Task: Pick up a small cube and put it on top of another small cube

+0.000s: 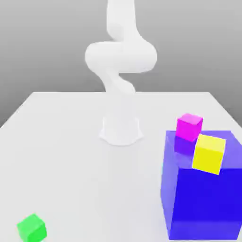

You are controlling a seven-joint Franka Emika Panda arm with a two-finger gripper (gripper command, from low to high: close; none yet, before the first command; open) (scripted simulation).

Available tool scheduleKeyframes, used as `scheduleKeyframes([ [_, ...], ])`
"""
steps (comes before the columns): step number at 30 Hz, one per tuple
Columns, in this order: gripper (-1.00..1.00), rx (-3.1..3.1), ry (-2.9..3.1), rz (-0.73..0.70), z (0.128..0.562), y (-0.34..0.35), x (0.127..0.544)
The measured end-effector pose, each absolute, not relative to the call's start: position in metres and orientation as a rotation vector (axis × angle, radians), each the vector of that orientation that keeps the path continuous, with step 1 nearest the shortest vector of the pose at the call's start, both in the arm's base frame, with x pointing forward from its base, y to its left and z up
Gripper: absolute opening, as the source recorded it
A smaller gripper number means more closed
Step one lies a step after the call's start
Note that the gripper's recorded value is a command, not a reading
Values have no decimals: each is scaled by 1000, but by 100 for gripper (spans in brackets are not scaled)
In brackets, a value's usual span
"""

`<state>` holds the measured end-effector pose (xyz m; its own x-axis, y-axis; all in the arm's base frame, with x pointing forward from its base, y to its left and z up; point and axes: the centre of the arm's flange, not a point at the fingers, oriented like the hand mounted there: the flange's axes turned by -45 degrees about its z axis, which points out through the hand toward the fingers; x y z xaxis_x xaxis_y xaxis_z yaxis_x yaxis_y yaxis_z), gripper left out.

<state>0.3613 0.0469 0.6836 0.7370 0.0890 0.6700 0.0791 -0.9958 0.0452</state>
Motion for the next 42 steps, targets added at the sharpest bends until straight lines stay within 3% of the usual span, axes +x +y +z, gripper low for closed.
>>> scheduleKeyframes([
  [6,0,2920,660,782,559,181,376],
  [13,0,2737,1258,384,401,305,303],
  [18,0,2634,1530,53,275,308,237],
  [22,0,2731,1421,-113,216,252,232],
  [26,0,2870,1175,-196,184,189,237],
  [29,0,2966,978,-94,188,172,249],
  [32,0,3016,886,-15,190,172,249],
  [42,0,3026,873,-2,134,172,248],
])
